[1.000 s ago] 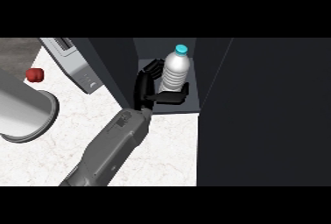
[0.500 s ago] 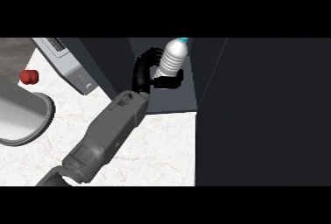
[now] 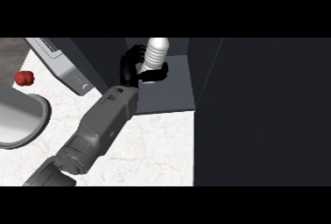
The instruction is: Pick up the bottled water, place it into the cabinet and close the cabinet
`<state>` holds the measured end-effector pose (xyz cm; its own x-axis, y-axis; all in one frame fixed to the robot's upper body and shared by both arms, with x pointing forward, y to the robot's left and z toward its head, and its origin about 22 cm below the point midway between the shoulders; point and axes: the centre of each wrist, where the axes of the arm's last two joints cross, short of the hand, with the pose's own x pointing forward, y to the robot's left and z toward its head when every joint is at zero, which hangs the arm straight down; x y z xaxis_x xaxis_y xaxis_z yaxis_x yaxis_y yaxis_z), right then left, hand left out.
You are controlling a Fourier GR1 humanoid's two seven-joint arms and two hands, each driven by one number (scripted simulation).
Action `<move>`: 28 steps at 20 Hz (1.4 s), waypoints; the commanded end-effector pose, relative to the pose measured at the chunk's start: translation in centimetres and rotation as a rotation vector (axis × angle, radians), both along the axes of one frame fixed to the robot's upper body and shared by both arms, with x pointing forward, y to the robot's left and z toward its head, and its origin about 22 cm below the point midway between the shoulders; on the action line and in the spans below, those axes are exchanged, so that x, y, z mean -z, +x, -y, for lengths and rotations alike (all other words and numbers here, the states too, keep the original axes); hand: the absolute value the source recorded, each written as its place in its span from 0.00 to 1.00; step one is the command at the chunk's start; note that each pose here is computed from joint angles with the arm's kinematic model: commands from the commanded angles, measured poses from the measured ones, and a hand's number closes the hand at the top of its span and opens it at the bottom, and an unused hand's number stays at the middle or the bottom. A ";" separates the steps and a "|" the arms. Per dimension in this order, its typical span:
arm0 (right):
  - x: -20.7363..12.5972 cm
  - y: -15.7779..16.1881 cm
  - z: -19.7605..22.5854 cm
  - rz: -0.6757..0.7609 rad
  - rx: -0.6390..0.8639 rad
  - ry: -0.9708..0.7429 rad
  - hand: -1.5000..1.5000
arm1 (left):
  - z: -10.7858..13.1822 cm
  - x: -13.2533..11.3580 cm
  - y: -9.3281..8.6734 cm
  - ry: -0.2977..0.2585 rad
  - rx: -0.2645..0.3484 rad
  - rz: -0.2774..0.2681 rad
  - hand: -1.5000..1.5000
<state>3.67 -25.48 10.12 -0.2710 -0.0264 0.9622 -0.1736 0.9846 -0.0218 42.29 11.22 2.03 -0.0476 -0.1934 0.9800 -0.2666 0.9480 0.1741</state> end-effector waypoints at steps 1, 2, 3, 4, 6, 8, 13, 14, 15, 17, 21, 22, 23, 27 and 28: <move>-1.7 -0.5 0.0 0.023 -0.020 0.053 0.00 | -1.8 0.5 0.3 0.081 -0.050 0.002 1.00; -0.9 -0.3 -0.2 0.040 -0.018 0.070 0.00 | -1.3 -0.2 0.6 0.118 -0.048 0.026 0.00; -0.4 0.3 -0.5 0.039 -0.028 0.077 0.00 | -1.0 -0.3 0.7 0.149 -0.050 0.039 0.00; -0.9 -0.2 0.5 0.034 -0.022 0.053 0.00 | 0.0 -0.6 0.7 0.171 -0.063 0.051 0.00; -0.8 0.3 0.2 0.038 -0.007 0.060 0.00 | -1.0 -0.4 0.8 0.192 -0.056 0.071 0.00; -1.6 -0.6 -0.2 0.038 -0.045 0.057 0.00 | -1.2 0.0 0.6 0.225 -0.068 0.070 0.00; -0.6 0.3 -0.1 0.033 -0.071 0.078 0.00 | -0.5 -2.0 1.5 0.179 -0.058 0.088 0.00; -0.5 -0.1 -0.2 0.029 -0.080 0.074 0.00 | -0.9 -2.8 1.9 0.148 -0.038 0.094 0.00; -0.6 0.4 -0.5 0.038 -0.048 0.080 0.00 | -1.5 -2.1 1.7 0.168 0.024 0.112 0.00; -0.6 0.0 -0.1 0.027 -0.061 0.072 0.00 | -1.4 -3.9 2.4 0.112 0.072 0.166 0.00; 0.1 0.1 -0.2 0.014 -0.075 0.065 0.00 | 2.5 -4.1 1.7 -0.048 0.136 0.243 0.00; -1.2 -0.2 -0.3 0.028 -0.080 0.070 0.00 | 0.6 -5.1 2.4 -0.049 0.147 0.270 0.00; -0.5 -0.1 -0.1 0.019 -0.096 0.050 0.00 | 1.5 -5.0 2.3 -0.054 0.161 0.273 0.00; -1.7 -0.3 -1.0 0.002 -0.067 0.070 0.00 | 1.9 -3.7 1.6 -0.114 0.229 0.298 0.00; -1.9 -0.4 0.1 -0.004 -0.072 0.070 0.00 | 2.5 -3.5 1.4 -0.114 0.236 0.290 0.00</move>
<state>3.73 -25.23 9.80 -0.2517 -0.0823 0.9643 -0.2417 0.9701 0.0197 44.08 9.49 6.04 -0.3340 -0.0877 0.9385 -0.1110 0.9924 0.0533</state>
